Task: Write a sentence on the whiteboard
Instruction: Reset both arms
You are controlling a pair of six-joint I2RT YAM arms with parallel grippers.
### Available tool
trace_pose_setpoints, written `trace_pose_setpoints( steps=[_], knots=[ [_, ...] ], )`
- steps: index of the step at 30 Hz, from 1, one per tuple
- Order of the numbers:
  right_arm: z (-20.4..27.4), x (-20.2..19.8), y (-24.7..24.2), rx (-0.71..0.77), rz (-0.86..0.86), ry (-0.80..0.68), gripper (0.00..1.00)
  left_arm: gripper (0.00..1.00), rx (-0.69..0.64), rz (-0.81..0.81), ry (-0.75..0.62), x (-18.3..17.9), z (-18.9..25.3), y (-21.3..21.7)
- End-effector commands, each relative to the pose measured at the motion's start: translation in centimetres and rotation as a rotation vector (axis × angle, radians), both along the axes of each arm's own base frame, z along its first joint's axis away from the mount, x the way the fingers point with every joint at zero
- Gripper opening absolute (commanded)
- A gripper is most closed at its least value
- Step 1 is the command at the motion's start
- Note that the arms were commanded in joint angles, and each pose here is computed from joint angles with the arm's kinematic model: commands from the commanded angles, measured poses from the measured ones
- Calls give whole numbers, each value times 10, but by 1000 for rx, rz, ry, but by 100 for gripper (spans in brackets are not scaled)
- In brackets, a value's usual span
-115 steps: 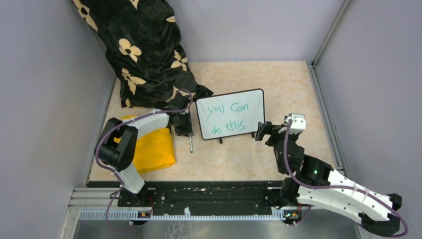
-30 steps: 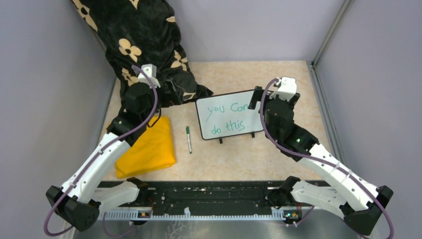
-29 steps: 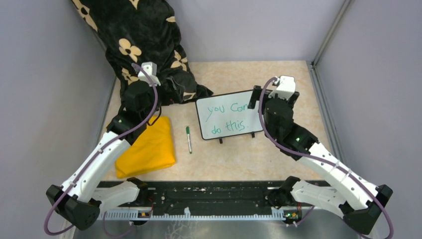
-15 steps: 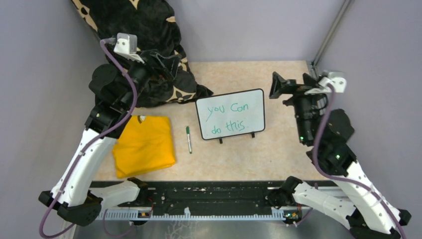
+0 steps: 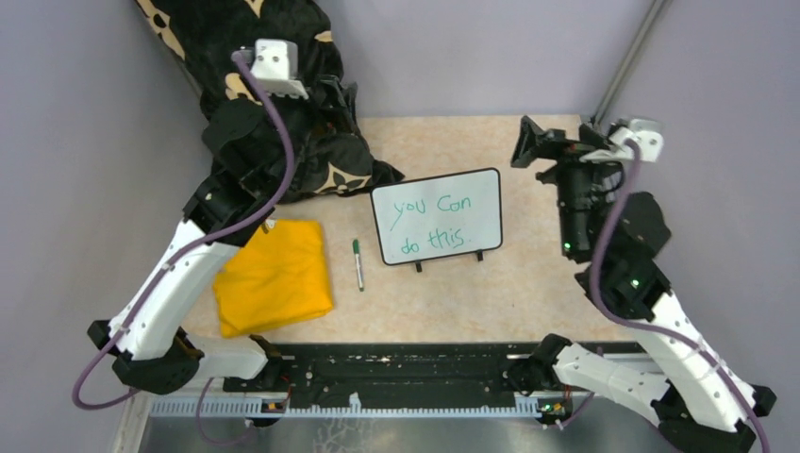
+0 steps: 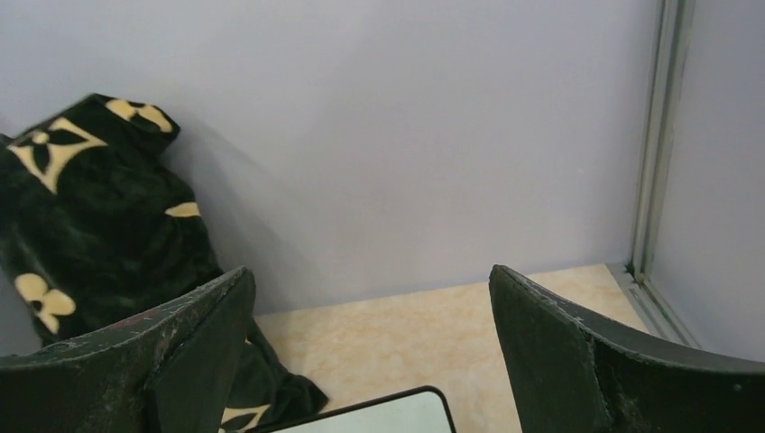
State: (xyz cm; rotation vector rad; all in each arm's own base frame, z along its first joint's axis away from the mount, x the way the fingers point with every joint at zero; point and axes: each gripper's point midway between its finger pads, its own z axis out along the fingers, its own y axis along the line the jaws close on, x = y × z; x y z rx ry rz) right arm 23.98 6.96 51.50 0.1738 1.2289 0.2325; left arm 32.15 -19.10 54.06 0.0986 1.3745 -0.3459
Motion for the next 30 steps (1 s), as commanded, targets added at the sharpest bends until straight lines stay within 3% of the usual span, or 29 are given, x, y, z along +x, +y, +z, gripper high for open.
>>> trace_pose_setpoints(
  steps=[1,10,20,24,30],
  knots=[
    [-12,25,-1,-14,-135,78,99,99,50,191,69,16,-21,19],
    [-28,19,-4,-3,-129,-6,99,99,-10,202,150,19,-68,16],
    [-49,16,-15,-29,-173,37,99,99,-133,288,331,30,-114,10],
    [-52,14,-17,-20,-173,44,99,99,-173,264,372,30,-122,2],
    [-50,10,-21,-16,-175,43,99,99,-170,137,315,17,-112,-6]
  ],
)
